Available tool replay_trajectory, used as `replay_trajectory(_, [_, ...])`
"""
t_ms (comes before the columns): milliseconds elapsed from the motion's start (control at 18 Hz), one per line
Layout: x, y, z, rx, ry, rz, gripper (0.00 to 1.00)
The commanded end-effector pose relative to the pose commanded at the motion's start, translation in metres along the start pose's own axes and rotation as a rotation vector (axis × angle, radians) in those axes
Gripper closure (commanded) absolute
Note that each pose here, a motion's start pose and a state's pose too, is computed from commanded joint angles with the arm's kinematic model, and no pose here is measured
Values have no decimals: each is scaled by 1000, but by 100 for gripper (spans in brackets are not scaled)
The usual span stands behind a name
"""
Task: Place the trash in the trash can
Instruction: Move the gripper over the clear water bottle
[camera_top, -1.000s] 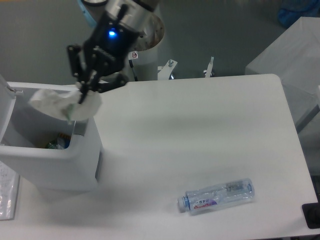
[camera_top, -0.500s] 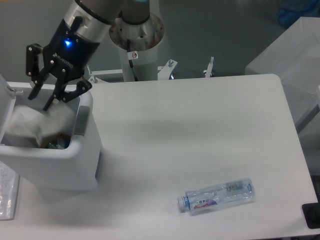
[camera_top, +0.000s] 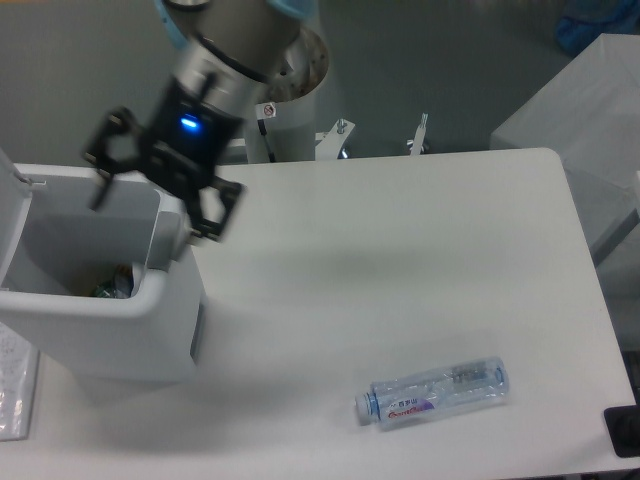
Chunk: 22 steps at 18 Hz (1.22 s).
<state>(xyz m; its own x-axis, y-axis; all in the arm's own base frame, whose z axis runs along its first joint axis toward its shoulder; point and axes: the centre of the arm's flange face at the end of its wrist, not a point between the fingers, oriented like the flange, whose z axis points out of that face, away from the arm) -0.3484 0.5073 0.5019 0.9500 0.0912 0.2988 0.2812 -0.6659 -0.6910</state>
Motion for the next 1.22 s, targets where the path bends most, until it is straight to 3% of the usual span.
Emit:
replay_trajectory(333, [-104,29,28,-78,-119,32,0])
replay_trajectory(611, [-157,68,76,-257,-152,239,0])
replay_trajectory(722, [-181,81,80,-294,-157,280,0])
replay_trajectory(1056, [-206,97,91,-357,-151,427,0])
replay_trajectory(1222, [-216,100,92,-359,-149,447,0])
